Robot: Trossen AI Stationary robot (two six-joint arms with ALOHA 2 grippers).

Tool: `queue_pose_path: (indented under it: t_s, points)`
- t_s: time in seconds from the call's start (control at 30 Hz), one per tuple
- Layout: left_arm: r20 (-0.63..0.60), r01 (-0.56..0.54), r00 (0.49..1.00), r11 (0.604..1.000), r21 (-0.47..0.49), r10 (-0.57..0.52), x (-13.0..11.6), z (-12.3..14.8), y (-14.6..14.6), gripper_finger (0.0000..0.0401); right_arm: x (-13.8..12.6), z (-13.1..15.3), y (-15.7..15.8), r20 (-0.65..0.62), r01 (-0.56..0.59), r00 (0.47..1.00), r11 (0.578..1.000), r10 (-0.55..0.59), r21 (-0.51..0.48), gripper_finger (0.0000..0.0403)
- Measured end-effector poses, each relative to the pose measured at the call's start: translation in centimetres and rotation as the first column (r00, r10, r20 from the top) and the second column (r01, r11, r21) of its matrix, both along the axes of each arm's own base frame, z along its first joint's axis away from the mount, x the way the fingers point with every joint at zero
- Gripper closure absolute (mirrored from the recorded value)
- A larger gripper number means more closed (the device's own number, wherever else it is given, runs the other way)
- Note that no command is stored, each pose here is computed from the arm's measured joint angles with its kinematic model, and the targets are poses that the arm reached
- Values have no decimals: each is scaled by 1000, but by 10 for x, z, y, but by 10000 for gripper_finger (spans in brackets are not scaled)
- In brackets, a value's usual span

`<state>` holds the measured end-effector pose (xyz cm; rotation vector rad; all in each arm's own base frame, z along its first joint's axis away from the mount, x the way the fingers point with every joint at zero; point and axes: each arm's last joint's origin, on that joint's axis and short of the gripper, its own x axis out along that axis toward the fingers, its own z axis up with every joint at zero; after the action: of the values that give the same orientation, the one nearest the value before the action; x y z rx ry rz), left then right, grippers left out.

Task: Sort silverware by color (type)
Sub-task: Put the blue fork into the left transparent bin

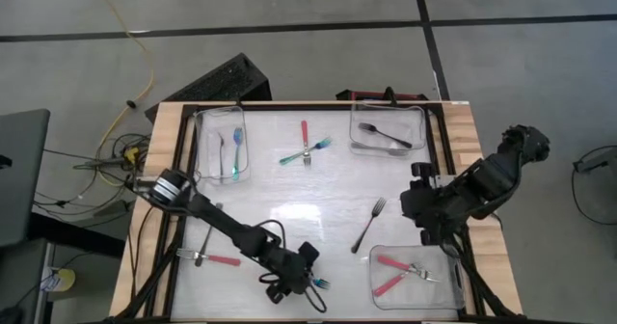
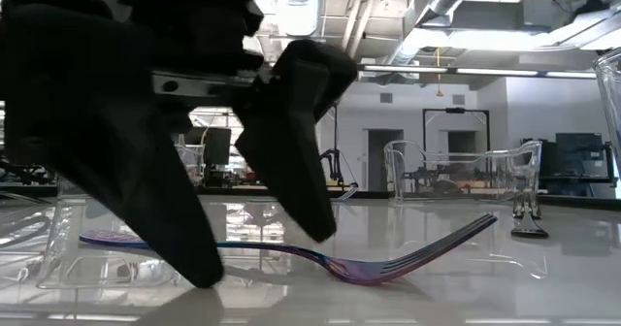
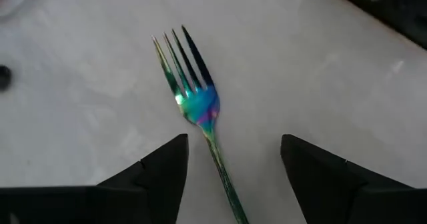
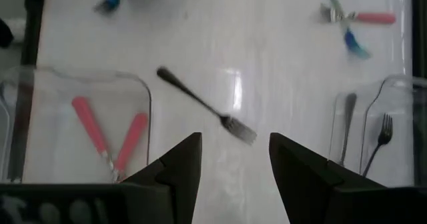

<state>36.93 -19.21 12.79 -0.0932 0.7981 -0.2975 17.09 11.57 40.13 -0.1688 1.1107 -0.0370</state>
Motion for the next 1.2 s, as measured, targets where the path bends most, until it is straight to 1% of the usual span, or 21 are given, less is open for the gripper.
queue_pose_path:
  t_s: [0.07, 0.13, 0.17, 0.3, 0.37, 0.4, 0.47, 0.57, 0.67, 0.77, 0.8, 0.87, 0.93, 1.0, 1.03, 1.1, 1.2]
  points:
    - [-38, -28, 999, 1000, -6, 28, -1, -3, 1, 199, -1, 0, 1, -16, -2, 1000, 1000, 2, 14, 205]
    - [-97, -55, 994, 998, 8, 56, -4, -7, 5, 229, -3, 0, 3, -20, 1, 1000, 999, 0, 33, 205]
    - [-132, -69, 989, 998, 13, 70, -5, -9, 7, 247, -4, 0, 4, -18, 4, 1000, 999, -3, 40, 205]
    - [-270, -129, 956, 991, -37, 114, -9, -11, 18, 333, -11, 1, 11, -10, 30, 1000, 997, -29, 76, 205]
    - [-312, -140, 943, 988, -66, 113, -8, -12, 24, 377, -15, 0, 16, -4, 46, 999, 995, -46, 92, 205]
    - [-321, -141, 941, 987, -74, 110, -7, -12, 26, 388, -16, 1, 17, 2, 56, 998, 994, -57, 97, 205]
    - [-318, -127, 943, 989, -71, 99, -5, -10, 32, 393, -20, 1, 21, 28, 78, 996, 992, -81, 97, 205]
    - [-314, -113, 945, 993, -39, 95, -4, -4, 45, 398, -23, 1, 25, 59, 105, 992, 989, -112, 101, 205]
    - [-335, -111, 934, 992, 54, 123, -9, 10, 68, 399, -25, 2, 27, 78, 132, 987, 985, -141, 110, 205]
    - [-331, -130, 925, 975, 182, 186, -19, 35, 97, 400, -25, 1, 27, 79, 156, 983, 980, -166, 120, 205]
    - [-303, -144, 930, 966, 214, 206, -19, 45, 107, 400, -24, 1, 26, 81, 164, 981, 979, -174, 121, 205]
    - [-226, -191, 943, 953, 233, 244, -21, 69, 128, 400, -23, 1, 25, 97, 186, 975, 975, -198, 119, 205]
    - [-154, -263, 941, 939, 220, 300, -25, 94, 150, 400, -20, 2, 23, 126, 207, 967, 972, -220, 113, 205]
    - [-92, -349, 924, 916, 197, 372, -29, 112, 171, 401, -16, 3, 22, 170, 230, 954, 967, -246, 112, 205]
    - [-72, -402, 905, 898, 182, 420, -34, 121, 182, 401, -14, 4, 21, 202, 243, 944, 964, -262, 111, 205]
    - [-48, -520, 845, 840, 156, 532, -44, 137, 205, 401, -8, 6, 19, 271, 277, 916, 955, -296, 110, 205]
    - [-55, -665, 730, 727, 173, 681, -68, 153, 239, 401, 2, 9, 13, 365, 340, 860, 934, -358, 115, 205]
